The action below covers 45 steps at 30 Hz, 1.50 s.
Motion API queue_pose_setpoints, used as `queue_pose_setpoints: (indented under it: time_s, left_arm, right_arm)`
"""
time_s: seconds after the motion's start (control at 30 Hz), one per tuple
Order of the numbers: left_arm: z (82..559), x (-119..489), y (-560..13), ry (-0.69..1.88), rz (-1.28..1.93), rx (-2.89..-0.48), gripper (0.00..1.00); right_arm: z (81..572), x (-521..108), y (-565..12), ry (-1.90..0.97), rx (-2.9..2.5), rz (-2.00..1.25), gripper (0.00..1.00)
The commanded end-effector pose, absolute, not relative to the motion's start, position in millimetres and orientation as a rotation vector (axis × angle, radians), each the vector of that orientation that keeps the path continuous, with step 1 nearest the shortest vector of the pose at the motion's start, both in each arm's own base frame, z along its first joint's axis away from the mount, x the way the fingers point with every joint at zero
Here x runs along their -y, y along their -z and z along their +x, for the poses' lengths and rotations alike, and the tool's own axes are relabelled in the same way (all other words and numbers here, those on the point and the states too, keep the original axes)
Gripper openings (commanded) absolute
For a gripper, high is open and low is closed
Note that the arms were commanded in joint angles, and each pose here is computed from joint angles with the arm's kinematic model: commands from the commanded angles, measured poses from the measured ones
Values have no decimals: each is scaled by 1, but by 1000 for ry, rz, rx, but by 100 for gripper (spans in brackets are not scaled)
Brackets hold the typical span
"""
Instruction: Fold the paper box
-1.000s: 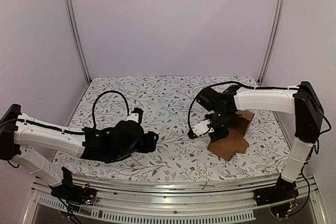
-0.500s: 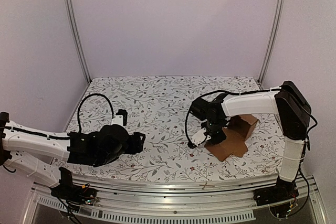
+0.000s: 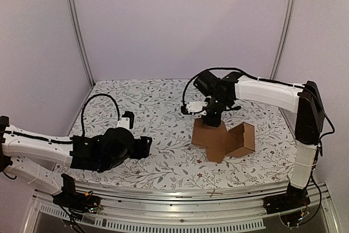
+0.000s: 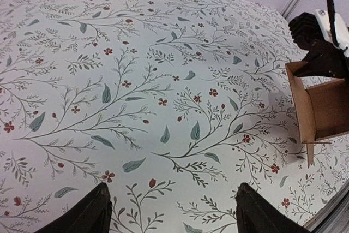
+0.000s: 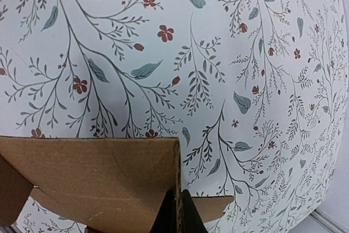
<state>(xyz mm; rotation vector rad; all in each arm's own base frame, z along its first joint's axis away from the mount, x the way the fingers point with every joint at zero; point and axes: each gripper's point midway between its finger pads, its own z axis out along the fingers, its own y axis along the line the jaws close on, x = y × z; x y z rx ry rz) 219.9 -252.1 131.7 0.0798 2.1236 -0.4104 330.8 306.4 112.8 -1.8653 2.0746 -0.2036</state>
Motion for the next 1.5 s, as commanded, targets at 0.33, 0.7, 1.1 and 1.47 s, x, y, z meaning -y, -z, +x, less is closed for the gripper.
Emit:
queue_pose_setpoints:
  time_s: [0.33,0.7,1.1,1.47]
  left_arm:
    - [223,348,-150,711,291,-2039,81]
    - [246,419,-127,746,375,-2063,85]
    - [276,424,-94,806,298,-2103,86]
    - [271,443,-96,1236,394,-1904,28]
  right_arm:
    - [373,-265,-154,-530,-2417,-716,0]
    - [360,-260,-143,-635,-2453,-666,0]
    - [347,-254,-163,-662,-2388,-671,0]
    - [342,-253,-165,-675,-2380,-684,0]
